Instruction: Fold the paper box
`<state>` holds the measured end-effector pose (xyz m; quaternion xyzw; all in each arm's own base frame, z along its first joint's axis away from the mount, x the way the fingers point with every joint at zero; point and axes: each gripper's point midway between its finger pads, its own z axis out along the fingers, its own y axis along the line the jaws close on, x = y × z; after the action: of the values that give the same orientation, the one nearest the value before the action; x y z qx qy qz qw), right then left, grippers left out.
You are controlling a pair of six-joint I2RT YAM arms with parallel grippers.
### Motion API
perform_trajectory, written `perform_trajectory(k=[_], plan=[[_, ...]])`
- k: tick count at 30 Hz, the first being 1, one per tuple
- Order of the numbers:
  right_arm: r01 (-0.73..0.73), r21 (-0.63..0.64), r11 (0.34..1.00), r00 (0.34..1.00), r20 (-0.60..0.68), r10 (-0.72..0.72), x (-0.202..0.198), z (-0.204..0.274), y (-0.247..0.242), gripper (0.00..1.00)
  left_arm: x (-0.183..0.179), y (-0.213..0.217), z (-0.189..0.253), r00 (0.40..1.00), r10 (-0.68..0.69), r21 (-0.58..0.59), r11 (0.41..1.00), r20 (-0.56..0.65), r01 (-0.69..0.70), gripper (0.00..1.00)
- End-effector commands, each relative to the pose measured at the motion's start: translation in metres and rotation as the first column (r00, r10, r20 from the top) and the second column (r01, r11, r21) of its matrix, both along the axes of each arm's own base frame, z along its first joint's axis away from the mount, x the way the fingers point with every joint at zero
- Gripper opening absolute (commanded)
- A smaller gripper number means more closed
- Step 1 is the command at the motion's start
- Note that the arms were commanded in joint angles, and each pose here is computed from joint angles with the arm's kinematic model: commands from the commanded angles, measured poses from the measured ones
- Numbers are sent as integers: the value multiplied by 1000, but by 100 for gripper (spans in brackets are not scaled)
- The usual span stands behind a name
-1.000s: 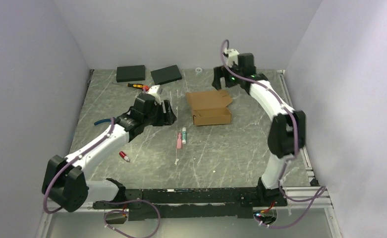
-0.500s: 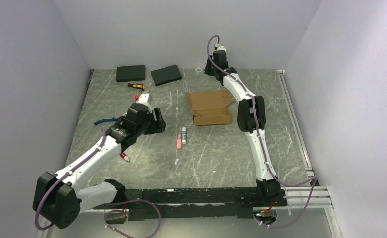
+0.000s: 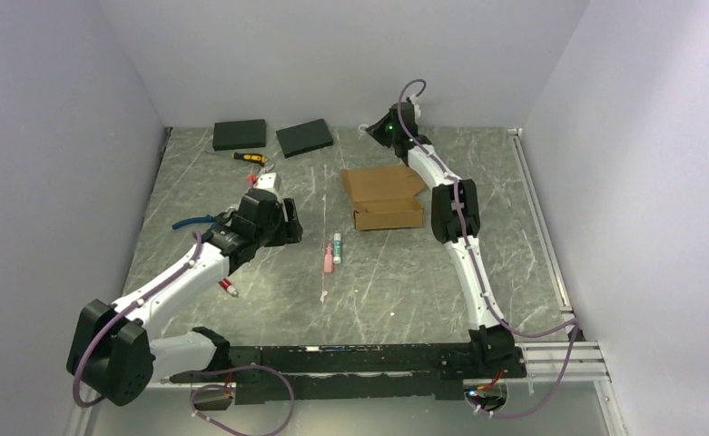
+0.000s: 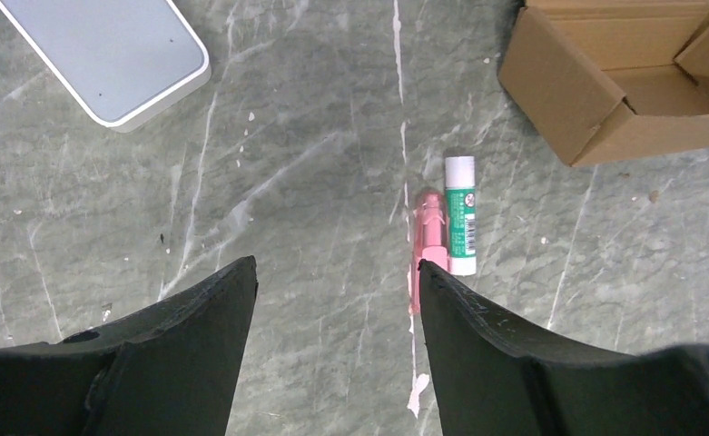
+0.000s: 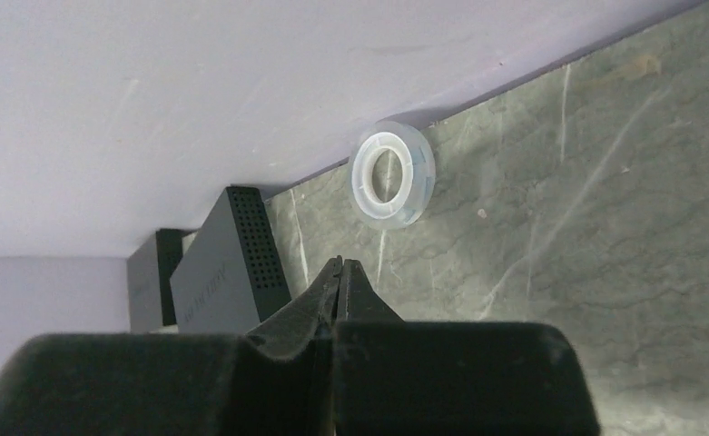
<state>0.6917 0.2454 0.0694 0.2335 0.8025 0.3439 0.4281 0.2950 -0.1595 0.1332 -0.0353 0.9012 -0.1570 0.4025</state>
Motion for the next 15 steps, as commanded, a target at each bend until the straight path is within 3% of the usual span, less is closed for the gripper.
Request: perform_trajectory(k=[1, 15], plan=[[54, 149, 987, 996, 66, -65, 17, 35, 11, 0, 17, -2, 14, 999, 37, -8, 999, 35, -37, 70], [189, 128, 974, 971, 122, -205, 38, 25, -2, 0, 28, -2, 20, 997, 62, 8, 998, 41, -62, 70]])
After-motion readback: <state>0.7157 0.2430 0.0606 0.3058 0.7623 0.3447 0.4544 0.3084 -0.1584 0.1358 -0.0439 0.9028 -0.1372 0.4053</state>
